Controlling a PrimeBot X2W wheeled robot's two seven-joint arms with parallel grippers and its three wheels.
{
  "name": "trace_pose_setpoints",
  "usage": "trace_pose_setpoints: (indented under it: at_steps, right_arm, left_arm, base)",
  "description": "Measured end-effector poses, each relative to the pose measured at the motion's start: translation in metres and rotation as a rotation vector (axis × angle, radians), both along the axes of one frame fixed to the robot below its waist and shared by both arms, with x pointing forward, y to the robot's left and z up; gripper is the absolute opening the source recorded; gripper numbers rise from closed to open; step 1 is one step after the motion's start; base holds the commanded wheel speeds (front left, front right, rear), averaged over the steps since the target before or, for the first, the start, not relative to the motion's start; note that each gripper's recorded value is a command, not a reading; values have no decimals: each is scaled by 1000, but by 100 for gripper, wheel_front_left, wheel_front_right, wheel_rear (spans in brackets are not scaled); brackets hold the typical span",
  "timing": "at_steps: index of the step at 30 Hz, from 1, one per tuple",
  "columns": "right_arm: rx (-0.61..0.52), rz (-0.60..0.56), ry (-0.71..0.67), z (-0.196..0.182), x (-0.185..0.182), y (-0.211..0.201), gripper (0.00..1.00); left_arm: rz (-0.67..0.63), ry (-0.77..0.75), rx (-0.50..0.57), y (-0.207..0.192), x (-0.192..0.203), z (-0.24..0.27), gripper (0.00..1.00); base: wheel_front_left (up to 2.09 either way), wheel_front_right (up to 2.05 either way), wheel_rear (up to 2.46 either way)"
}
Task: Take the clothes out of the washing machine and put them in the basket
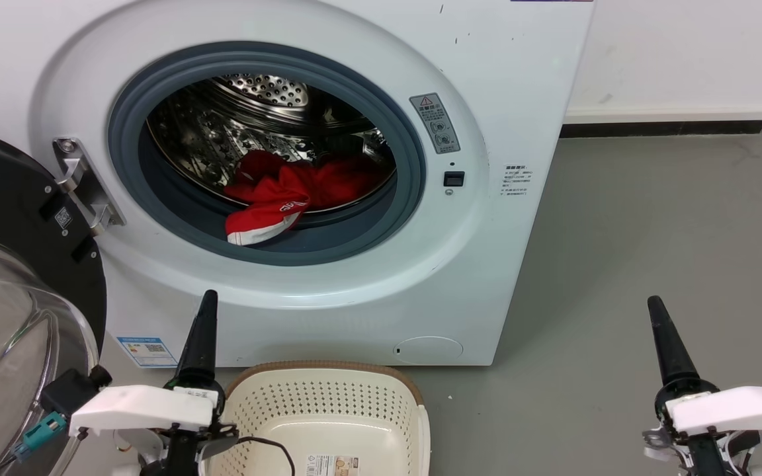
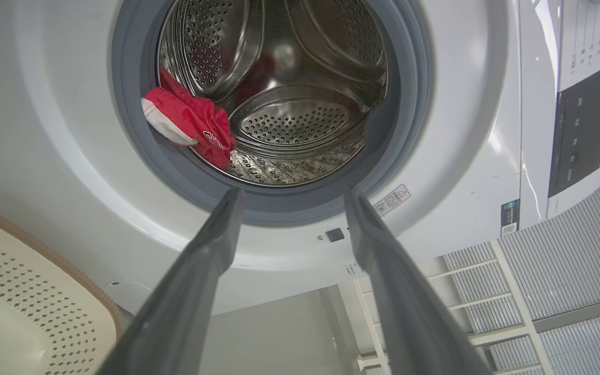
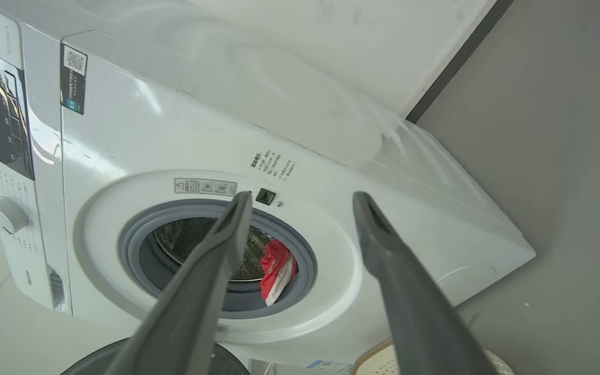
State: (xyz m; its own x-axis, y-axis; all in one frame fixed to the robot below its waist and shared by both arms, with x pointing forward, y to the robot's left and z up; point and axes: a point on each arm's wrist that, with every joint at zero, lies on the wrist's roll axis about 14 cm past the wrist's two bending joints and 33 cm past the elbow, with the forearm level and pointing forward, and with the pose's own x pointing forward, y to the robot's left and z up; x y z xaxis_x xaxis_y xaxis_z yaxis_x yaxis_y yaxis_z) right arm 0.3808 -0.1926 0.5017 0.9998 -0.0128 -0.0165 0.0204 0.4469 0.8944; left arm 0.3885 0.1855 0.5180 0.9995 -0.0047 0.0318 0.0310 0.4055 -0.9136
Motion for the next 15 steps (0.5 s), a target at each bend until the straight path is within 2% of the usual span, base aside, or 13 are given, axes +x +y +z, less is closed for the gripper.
trace_pose_setpoints:
  at_steps: [9,15]
  right_arm:
    - [-267,21,-14,4,0,5,100]
    - [-376,31,-8,0,-3,8,100]
  left_arm:
    - [-20,-29,250,-4,3,7,100]
    - [-28,-44,372,-7,3,9,100]
  base:
    - [0,0,0]
    - [0,0,0]
